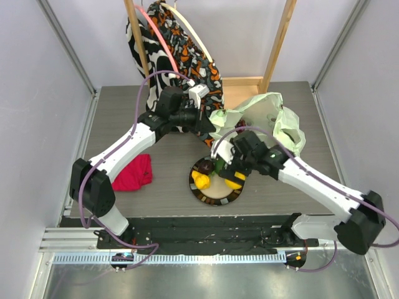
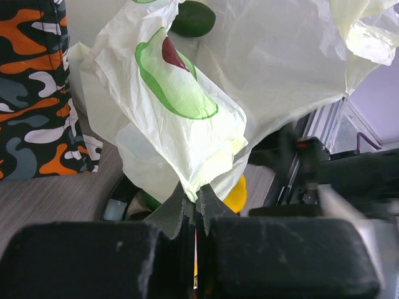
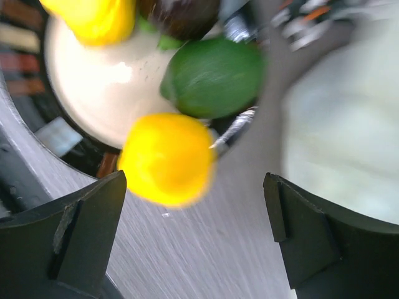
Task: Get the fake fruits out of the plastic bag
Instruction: Place the fake fruit on the plate, then take out the fake fruit from the plastic bag.
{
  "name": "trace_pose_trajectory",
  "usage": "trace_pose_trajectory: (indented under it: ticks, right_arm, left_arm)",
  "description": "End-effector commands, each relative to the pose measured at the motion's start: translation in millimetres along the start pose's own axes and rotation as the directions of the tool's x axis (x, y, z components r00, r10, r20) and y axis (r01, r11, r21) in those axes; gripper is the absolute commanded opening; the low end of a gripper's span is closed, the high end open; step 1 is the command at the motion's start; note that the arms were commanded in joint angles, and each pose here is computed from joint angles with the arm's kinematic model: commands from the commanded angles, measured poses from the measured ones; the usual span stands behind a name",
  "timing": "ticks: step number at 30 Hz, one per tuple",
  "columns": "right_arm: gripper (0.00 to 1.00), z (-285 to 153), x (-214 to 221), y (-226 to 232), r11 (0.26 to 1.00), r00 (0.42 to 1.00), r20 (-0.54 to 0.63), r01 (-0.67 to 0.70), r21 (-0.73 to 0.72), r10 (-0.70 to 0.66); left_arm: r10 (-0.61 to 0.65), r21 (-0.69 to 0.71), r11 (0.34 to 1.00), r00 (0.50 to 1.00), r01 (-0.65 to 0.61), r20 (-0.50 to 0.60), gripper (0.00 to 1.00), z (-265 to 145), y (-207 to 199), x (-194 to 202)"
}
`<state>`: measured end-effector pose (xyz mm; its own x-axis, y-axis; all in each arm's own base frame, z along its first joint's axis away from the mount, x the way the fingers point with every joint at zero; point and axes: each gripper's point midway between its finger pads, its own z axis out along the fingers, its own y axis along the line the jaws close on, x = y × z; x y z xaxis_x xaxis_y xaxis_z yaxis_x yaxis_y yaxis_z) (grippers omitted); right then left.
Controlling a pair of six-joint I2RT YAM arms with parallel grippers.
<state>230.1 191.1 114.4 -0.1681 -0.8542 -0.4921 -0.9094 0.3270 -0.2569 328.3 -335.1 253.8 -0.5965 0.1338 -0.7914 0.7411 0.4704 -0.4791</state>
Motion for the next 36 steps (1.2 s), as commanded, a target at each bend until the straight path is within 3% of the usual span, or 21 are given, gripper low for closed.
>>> trace_pose_trajectory:
  ticks: [1,5,8,9,12,16,20,23,29,36]
  right_arm:
    - [1.00,-90,-57,-21,0.997,0.980,0.199,-0.038,0.073,0.023]
    - [0.99,-127,-79,-34,0.991,0.957,0.291,-0.056,0.124,0.018]
    - [0.87,-119,-63,-63,0.959,0.967,0.253,-0.097,0.267,0.028]
    - [0.76,-117,-53,-75,0.945,0.970,0.237,-0.128,0.302,0.055]
    - [0.60,-106,-20,-109,0.900,0.966,0.189,-0.237,0.366,0.177]
    - [0.52,-86,35,-137,0.847,0.948,0.067,-0.308,0.432,0.311]
    - [0.52,-59,93,-125,0.860,0.923,-0.140,-0.268,0.434,0.359]
    - [0.55,-54,106,-133,0.842,0.915,-0.136,-0.281,0.460,0.379]
    - [0.73,-35,107,-179,0.781,0.902,-0.112,-0.292,0.552,0.416]
    - [0.87,13,143,-231,0.739,0.843,-0.205,-0.287,0.610,0.497]
  left_arm:
    - [0.012,0.043,0.999,0.999,-0.013,0.040,0.00,-1,-8,-12]
    - [-0.005,0.053,0.999,0.999,0.003,0.042,0.00,2,-7,-13]
    - [-0.016,0.070,0.997,0.999,0.013,0.044,0.00,3,-11,-15]
    - [-0.018,0.072,0.997,0.999,0.015,0.046,0.00,3,-12,-16]
    - [-0.022,0.081,0.997,0.999,0.019,0.046,0.00,1,-15,-16]
    - [-0.026,0.088,0.996,0.998,0.022,0.048,0.00,-2,-18,-13]
    - [-0.035,0.094,0.995,0.999,0.032,0.031,0.00,-1,-19,-5]
    - [-0.033,0.104,0.994,0.999,0.030,0.022,0.00,1,-23,-2]
    - [-0.019,0.141,0.990,1.000,0.017,0.012,0.00,6,-36,-2]
    - [0.036,0.217,0.976,0.998,-0.024,-0.049,0.00,13,-61,15]
